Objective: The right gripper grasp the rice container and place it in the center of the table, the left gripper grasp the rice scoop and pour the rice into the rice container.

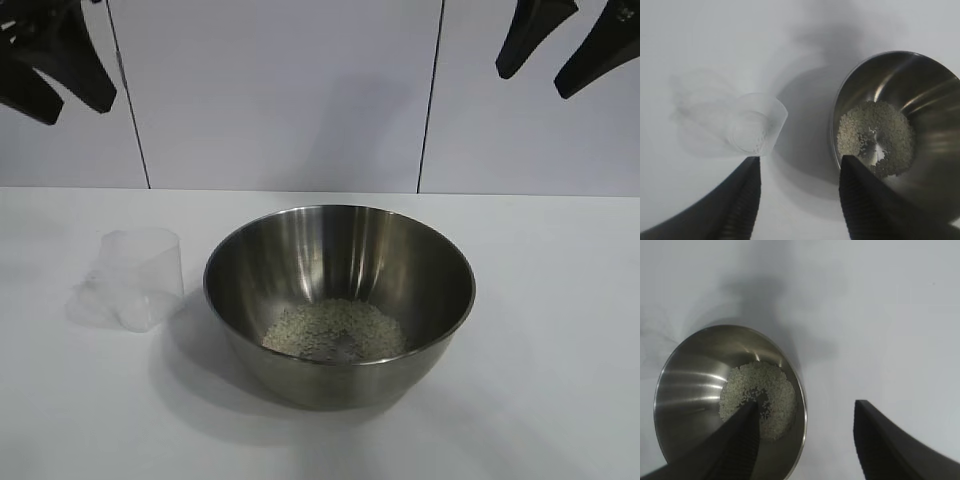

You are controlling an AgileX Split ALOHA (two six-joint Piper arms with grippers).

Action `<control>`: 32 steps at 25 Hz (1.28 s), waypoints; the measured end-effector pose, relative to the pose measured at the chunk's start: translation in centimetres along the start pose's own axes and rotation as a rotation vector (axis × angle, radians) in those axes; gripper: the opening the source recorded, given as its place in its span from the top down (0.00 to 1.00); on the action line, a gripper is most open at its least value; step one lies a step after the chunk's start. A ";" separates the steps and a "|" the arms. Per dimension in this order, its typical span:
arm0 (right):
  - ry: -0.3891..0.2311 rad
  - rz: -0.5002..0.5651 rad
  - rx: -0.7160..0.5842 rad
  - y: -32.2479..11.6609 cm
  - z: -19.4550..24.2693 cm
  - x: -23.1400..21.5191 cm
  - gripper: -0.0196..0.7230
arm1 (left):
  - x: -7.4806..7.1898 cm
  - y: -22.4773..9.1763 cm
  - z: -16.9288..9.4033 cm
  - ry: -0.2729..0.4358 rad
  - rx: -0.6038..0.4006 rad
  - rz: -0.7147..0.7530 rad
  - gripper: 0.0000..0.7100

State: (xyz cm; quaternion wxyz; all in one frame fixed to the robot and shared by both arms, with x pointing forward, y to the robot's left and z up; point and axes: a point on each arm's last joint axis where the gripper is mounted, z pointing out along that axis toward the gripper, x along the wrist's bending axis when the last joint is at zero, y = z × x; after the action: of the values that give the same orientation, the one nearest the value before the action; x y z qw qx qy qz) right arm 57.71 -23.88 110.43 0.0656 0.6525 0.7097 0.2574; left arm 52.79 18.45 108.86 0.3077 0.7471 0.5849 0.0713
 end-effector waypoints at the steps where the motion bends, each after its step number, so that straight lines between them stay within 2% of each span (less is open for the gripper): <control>1: 0.002 -0.002 0.006 -0.1 0.0 0.0 0.45 | -0.3 0.6 -0.3 -0.012 0.006 0.005 0.49; 5: 0.019 -0.002 0.005 0.0 0.0 0.2 0.45 | -1.1 2.3 -0.5 -0.083 0.052 0.017 0.43; 9: 0.041 0.003 0.004 0.0 0.0 0.4 0.45 | -1.8 2.6 1.7 -0.170 0.117 -0.031 0.32; 14: 0.049 0.004 0.038 -0.3 0.0 0.4 0.45 | -3.6 2.0 4.6 -0.232 0.185 -0.045 0.29; 19: 0.053 0.003 0.072 -0.7 0.0 0.5 0.45 | -4.7 2.4 5.0 -0.249 0.170 -0.055 0.29; 32: 0.053 0.003 0.071 -0.6 0.0 0.5 0.45 | -5.0 3.0 4.6 -0.252 0.148 -0.071 0.29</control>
State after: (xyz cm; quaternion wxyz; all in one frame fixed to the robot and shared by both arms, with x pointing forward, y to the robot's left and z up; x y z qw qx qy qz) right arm 57.05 -23.44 110.29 0.0232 0.6486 0.7188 0.2492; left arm 55.94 11.77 108.06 0.3250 0.7496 0.5714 -0.0775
